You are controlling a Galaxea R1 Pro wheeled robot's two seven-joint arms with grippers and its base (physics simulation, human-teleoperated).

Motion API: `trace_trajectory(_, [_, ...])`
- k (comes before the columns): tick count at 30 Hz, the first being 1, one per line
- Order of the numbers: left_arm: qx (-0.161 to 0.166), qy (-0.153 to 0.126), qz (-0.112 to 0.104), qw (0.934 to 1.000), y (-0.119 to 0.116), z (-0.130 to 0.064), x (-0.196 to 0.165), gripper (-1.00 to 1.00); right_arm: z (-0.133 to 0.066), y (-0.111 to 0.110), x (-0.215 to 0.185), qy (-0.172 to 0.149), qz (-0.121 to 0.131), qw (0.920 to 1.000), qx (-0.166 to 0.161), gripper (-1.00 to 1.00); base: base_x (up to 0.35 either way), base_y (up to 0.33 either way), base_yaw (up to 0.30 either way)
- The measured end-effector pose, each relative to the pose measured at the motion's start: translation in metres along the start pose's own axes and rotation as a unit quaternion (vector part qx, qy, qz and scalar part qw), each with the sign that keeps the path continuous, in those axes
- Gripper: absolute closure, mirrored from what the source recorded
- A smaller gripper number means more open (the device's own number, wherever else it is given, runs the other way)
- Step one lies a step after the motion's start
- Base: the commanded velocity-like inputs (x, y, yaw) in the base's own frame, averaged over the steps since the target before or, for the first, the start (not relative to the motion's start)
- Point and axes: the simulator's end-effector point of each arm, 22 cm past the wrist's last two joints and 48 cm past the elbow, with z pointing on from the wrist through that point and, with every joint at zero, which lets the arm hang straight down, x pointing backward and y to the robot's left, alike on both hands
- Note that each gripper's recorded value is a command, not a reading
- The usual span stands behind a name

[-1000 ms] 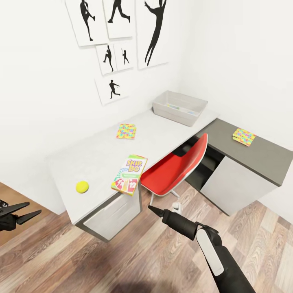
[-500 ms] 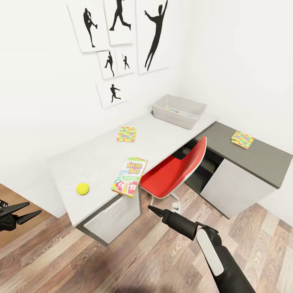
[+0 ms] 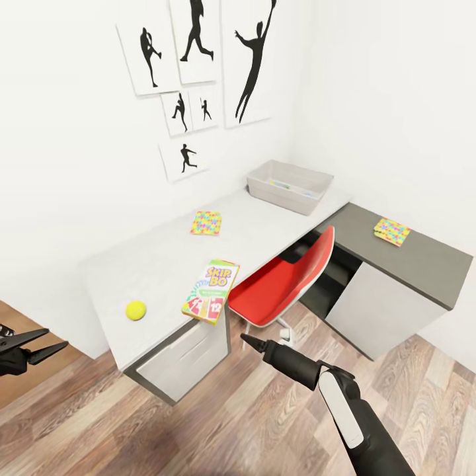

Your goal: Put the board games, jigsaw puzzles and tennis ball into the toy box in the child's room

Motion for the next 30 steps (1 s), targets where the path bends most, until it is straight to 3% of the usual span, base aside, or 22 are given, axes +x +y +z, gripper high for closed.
trace_trajectory(30, [0.015, -0.006, 0.019, 0.9997, -0.022, -0.001, -0.002, -1.0, -0.004, 0.022, -0.012, -0.01, -0.02, 0.9997, -0.011, -1.0, 0.0, 0.0, 0.0])
